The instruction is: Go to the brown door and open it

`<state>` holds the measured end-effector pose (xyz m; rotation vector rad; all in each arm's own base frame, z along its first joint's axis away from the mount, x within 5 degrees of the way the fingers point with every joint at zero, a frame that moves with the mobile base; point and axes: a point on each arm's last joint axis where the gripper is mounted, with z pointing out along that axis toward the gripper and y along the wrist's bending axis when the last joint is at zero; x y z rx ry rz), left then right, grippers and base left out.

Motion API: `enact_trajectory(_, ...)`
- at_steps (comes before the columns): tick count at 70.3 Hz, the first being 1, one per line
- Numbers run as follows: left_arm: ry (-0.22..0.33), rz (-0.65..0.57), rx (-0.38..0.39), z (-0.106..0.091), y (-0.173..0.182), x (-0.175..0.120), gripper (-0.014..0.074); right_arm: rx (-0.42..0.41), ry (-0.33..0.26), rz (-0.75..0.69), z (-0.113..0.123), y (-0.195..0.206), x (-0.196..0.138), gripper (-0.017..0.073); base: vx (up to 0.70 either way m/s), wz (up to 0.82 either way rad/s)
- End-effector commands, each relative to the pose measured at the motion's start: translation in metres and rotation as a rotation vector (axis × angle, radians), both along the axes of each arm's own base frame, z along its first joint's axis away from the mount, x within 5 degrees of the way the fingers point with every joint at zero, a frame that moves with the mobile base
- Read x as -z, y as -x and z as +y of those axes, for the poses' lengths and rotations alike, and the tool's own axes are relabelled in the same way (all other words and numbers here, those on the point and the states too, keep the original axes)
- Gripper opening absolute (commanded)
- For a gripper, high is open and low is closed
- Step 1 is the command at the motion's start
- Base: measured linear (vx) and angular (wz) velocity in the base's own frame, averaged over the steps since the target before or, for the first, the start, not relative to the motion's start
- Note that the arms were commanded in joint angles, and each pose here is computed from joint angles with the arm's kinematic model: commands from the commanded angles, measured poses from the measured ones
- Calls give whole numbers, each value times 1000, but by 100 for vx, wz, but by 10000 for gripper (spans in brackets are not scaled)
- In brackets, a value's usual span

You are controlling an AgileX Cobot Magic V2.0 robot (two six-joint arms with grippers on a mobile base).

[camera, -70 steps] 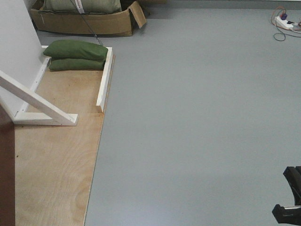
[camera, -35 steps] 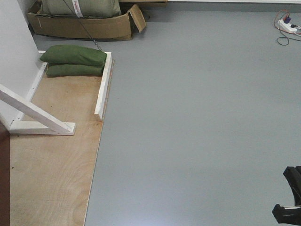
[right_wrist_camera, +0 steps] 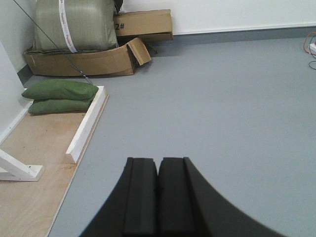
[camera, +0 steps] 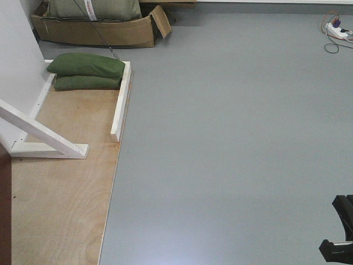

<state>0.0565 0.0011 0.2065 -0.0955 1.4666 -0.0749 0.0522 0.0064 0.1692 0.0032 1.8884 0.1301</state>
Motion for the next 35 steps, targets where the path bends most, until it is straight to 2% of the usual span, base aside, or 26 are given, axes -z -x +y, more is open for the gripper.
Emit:
enact_trajectory(1,7,-79,-2,0,2,0,17,7,11,-95,-1,-1,-7,0,0,0)
enact_trajectory(24,4,-85,-3,0,2,-2,17,7,11,-95,-1,-1,-7,0,0,0)
enact_trajectory(35,2,-124,-5,1,-6,-34,17,7,11,-95,-1,-1,-7,0,0,0)
